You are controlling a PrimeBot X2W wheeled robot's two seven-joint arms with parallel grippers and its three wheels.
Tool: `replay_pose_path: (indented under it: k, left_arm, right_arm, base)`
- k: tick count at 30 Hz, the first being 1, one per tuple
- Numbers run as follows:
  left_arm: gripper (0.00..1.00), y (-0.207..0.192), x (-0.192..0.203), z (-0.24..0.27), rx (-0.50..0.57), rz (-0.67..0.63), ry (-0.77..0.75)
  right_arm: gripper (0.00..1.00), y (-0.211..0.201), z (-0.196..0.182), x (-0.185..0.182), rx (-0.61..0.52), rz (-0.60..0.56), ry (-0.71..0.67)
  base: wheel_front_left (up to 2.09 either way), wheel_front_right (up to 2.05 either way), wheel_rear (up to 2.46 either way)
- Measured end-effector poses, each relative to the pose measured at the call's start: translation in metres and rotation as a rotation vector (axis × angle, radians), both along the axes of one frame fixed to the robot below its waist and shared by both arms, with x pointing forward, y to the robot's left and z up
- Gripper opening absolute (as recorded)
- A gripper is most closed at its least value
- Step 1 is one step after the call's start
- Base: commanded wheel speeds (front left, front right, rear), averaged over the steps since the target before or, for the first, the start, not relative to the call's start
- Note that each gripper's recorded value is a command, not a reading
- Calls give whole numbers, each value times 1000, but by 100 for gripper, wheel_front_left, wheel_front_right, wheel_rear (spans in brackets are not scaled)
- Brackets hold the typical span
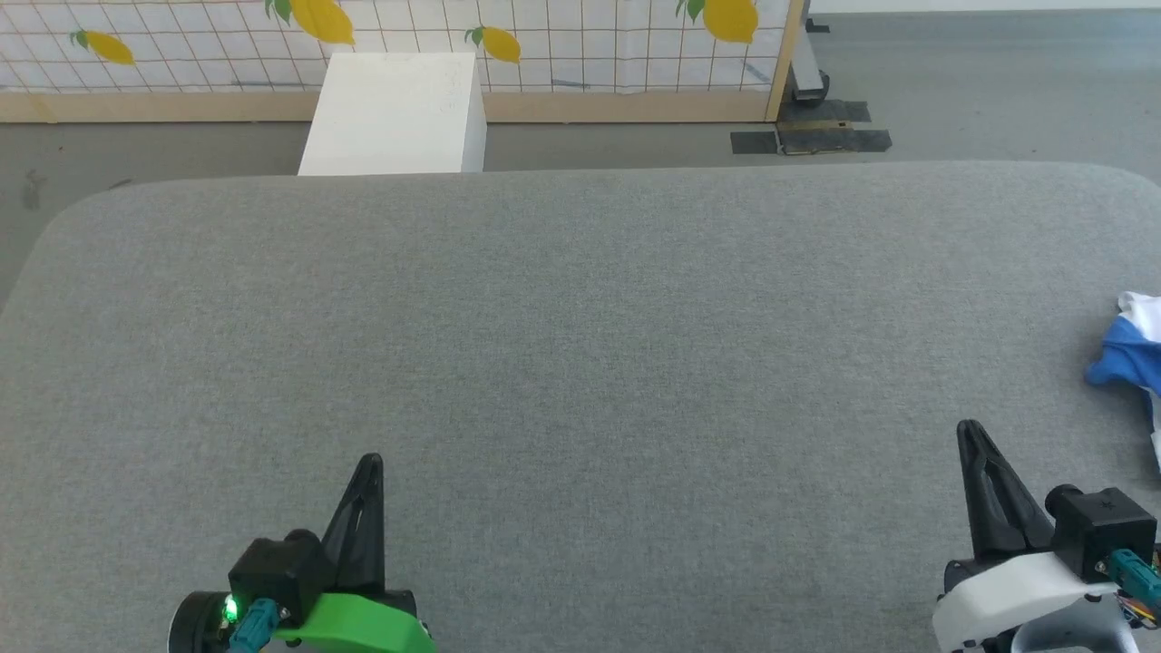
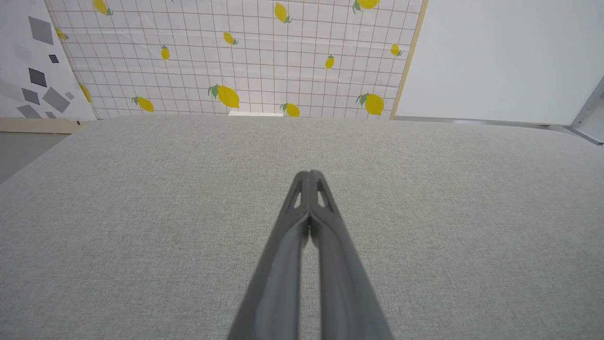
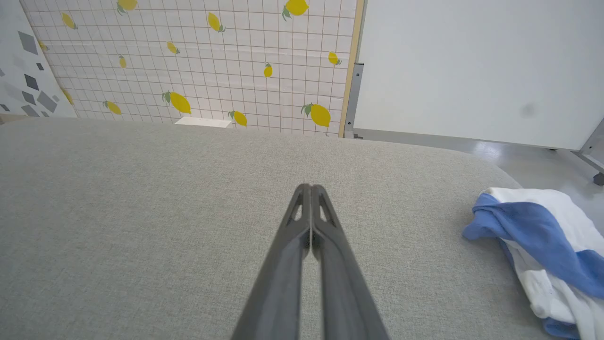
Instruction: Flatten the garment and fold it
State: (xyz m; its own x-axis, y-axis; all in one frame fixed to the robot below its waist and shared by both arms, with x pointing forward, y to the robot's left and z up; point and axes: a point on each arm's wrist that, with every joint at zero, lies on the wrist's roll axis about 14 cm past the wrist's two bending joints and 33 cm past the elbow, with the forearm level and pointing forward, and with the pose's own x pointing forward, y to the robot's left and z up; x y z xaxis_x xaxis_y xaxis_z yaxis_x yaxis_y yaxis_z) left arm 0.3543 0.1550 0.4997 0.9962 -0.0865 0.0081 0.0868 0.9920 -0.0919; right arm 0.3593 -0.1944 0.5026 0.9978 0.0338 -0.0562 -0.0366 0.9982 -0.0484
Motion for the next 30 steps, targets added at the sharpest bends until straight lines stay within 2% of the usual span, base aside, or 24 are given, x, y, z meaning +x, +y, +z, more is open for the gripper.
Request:
replay_pose_path:
  k: [30]
  left_arm:
    - [0, 6, 5, 7, 47, 24, 5]
  right_arm:
    - [0, 11, 5, 2, 5, 31, -8]
  base:
    - [0, 0, 0]
